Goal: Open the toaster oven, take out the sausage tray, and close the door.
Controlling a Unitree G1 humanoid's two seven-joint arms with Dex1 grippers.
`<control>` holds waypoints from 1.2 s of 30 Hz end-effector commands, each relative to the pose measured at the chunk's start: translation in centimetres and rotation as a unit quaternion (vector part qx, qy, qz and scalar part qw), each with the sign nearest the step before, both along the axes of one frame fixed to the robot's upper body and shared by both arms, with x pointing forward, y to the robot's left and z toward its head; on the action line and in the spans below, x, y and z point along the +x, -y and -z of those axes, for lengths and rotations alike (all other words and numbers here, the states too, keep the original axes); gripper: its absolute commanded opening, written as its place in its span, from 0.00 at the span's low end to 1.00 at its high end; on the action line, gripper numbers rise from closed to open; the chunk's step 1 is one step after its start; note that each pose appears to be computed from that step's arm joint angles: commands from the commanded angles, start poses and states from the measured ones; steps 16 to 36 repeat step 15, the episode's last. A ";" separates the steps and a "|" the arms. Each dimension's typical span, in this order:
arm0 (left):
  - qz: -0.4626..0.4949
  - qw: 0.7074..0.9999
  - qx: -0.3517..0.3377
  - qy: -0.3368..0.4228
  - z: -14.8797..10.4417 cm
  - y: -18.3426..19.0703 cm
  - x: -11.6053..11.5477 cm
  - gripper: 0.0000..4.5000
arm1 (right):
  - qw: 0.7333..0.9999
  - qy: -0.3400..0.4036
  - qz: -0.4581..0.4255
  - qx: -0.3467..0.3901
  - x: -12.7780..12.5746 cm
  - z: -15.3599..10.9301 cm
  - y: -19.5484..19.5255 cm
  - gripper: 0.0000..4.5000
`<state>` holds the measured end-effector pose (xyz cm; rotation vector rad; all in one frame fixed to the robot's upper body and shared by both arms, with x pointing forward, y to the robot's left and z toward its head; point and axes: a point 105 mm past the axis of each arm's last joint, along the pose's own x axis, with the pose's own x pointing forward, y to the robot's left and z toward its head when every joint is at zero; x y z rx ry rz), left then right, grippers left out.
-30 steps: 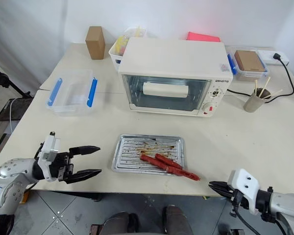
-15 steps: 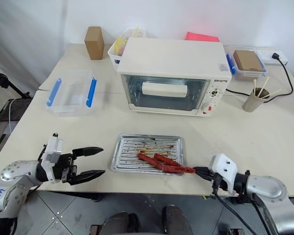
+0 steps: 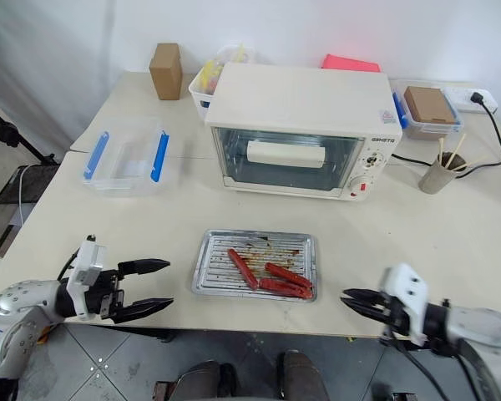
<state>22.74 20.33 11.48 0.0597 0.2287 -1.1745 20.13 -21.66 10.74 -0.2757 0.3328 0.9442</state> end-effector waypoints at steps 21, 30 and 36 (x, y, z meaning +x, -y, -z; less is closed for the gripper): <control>-0.058 0.983 0.095 0.148 -1.2 -5.2 0.8 1.00 | 0.978 0.151 -0.134 0.048 -2.8 -4.0 0.3 0.99; -0.058 0.983 0.095 0.148 -1.2 -5.2 0.8 1.00 | 0.978 0.151 -0.134 0.048 -2.8 -4.0 0.3 0.99; -0.058 0.983 0.095 0.148 -1.2 -5.2 0.8 1.00 | 0.978 0.151 -0.134 0.048 -2.8 -4.0 0.3 0.99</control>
